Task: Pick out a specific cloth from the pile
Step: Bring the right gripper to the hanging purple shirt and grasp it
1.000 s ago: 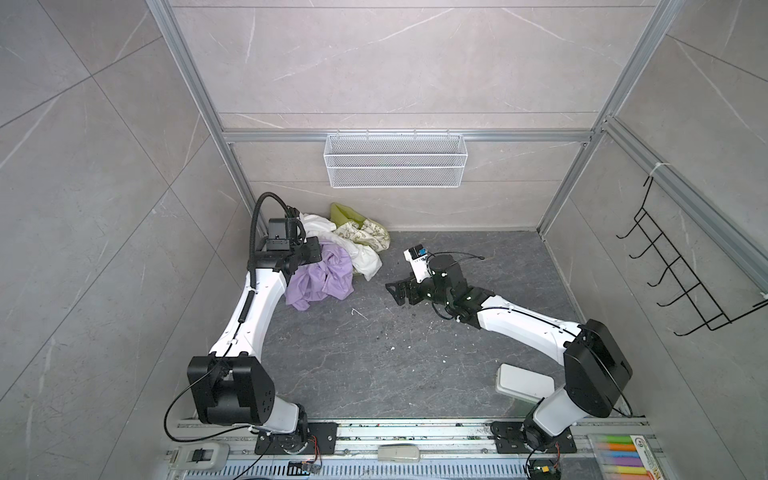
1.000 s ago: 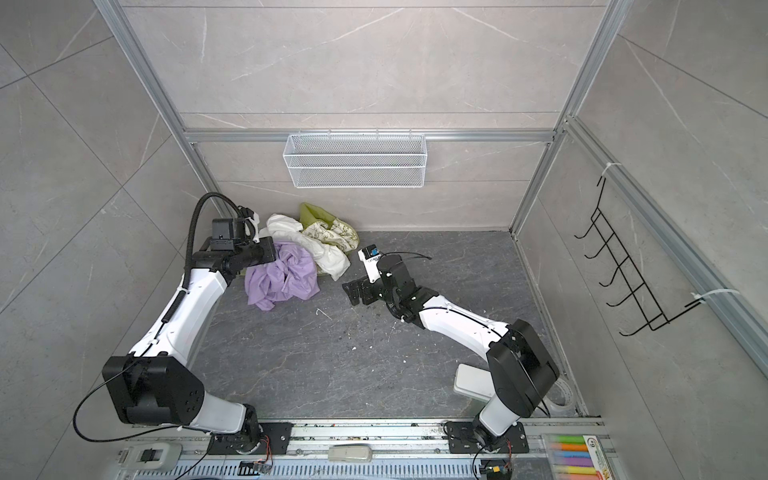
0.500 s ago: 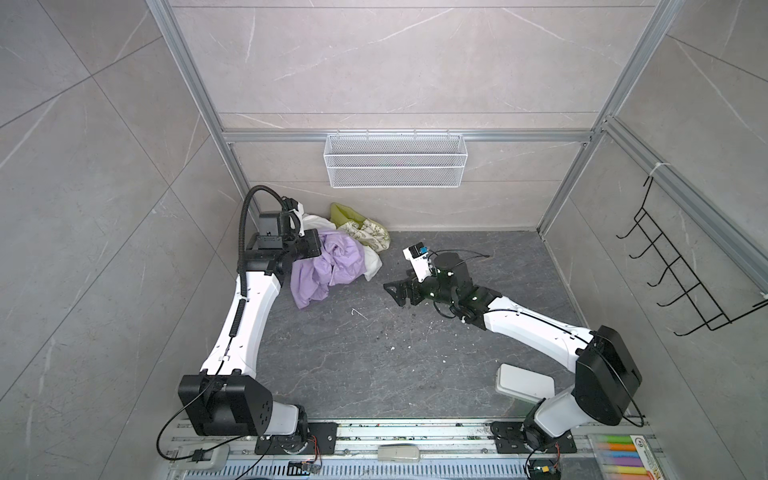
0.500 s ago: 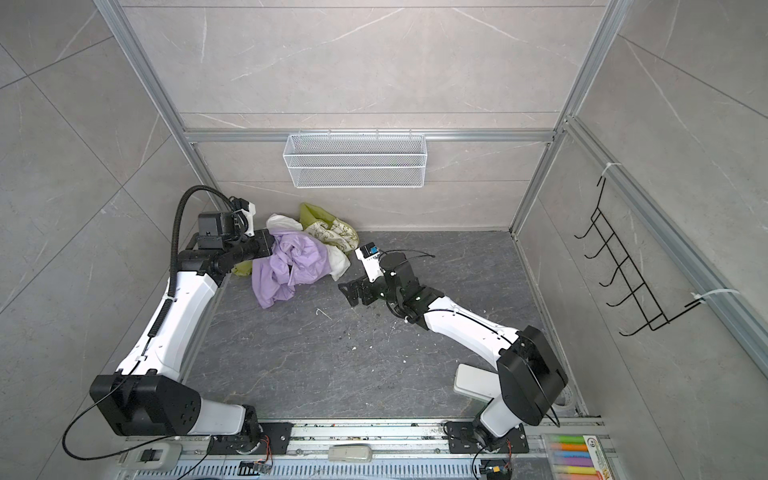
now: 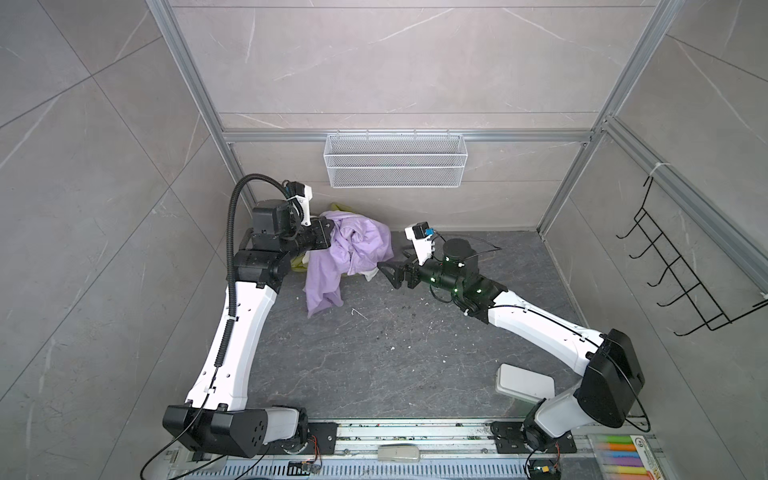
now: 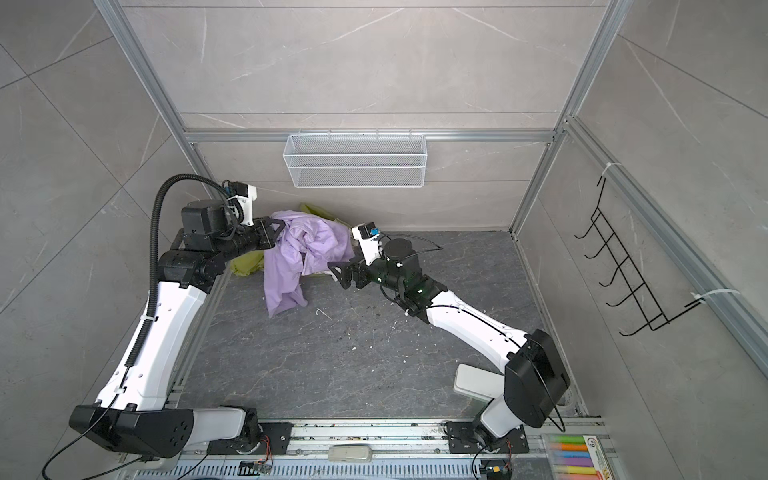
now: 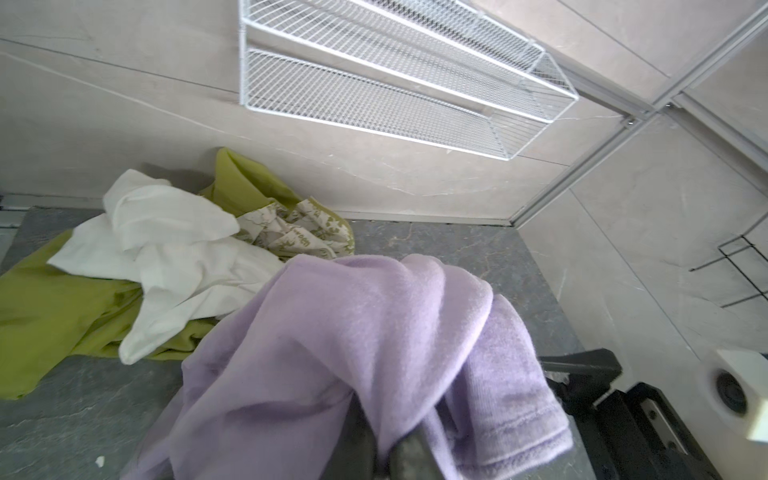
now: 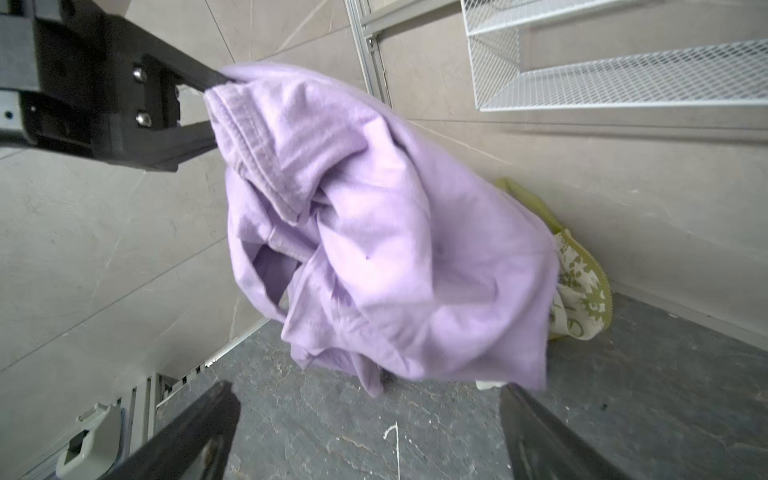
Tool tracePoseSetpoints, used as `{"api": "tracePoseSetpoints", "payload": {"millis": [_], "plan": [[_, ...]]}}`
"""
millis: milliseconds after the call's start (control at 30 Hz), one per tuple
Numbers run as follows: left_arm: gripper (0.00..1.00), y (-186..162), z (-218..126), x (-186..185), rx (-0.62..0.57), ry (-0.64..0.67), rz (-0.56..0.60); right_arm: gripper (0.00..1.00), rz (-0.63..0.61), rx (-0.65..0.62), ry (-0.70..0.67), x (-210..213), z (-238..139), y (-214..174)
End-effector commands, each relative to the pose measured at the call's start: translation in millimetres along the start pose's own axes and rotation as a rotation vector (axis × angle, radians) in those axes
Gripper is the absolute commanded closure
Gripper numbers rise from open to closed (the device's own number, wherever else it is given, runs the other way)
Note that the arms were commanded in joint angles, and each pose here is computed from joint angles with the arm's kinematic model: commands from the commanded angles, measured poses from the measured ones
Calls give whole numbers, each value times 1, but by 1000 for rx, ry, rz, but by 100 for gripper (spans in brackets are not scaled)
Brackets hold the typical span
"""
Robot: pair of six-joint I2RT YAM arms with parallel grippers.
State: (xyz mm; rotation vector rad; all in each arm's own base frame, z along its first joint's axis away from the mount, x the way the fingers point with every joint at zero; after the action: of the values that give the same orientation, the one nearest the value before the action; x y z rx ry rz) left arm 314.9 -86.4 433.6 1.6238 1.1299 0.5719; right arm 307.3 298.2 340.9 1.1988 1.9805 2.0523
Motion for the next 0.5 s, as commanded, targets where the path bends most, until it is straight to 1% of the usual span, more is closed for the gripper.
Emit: {"api": "tracePoseSetpoints", "payload": {"millis": [0,100,267,467], "plan": [[100,29,-27,-28,-123,-64,23,0,-2,-82,33,13,7,13],[100,34,-31,-39,-143,-80,11,0,-30,-132,36,20,8,12],[100,39,-31,-60,-171,-145,-9,0,-52,-152,53,32,16,5],[100,45,-30,-93,-204,-255,-24,0,-82,-189,9,33,22,-2]]}}
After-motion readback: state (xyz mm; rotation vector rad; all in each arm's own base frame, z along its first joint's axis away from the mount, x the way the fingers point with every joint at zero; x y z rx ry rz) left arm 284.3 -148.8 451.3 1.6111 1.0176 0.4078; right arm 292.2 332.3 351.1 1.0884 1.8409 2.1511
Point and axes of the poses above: each gripper's point midway between its finger pads, its own z axis out along the fingers, its own x axis along the line the jaws close on, y = z × x, the point moved 8 cm from there along -z, back along the fingers, and after that the axes turned 14 degrees about z, right-handed, at the moved point
